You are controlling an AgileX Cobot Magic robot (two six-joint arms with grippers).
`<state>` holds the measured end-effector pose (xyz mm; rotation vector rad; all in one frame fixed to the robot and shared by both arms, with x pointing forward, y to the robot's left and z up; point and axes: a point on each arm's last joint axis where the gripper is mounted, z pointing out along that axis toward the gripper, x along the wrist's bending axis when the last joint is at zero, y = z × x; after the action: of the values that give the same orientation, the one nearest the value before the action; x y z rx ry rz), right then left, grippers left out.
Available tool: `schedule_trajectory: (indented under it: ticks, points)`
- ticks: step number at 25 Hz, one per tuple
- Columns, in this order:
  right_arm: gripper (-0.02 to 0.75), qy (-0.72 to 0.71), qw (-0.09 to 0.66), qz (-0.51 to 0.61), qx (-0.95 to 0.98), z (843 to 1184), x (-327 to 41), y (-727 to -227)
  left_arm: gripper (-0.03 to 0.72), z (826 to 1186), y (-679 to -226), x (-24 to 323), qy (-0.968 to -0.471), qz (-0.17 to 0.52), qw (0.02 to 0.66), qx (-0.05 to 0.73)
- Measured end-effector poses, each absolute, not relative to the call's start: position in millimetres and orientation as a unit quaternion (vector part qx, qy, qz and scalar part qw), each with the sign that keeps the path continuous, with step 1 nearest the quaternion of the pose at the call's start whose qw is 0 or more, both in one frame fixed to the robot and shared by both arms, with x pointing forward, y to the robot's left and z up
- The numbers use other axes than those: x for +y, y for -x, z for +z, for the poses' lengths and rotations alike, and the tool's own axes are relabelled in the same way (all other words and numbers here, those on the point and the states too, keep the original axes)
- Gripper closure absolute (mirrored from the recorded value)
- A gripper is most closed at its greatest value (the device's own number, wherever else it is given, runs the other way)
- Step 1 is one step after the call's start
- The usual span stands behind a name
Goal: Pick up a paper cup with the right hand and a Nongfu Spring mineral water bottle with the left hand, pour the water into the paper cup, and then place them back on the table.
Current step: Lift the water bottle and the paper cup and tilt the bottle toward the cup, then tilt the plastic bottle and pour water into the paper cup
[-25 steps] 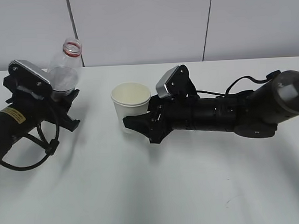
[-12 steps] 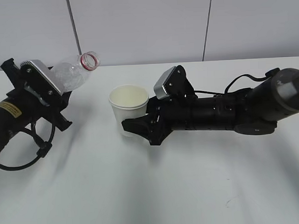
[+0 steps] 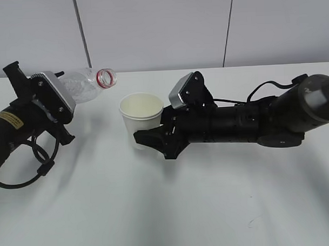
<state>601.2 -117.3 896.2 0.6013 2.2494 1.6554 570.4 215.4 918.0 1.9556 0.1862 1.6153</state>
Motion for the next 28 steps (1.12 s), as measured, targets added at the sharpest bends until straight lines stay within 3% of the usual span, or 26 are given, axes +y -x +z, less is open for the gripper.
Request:
schedule_trajectory:
  ticks: [28]
  points:
    - [0.23,-0.191,0.124,0.577,0.785,898.1,-104.9,-596.3,0.321,918.1,-571.1,217.3,-0.738,0.642,0.21,-0.014]
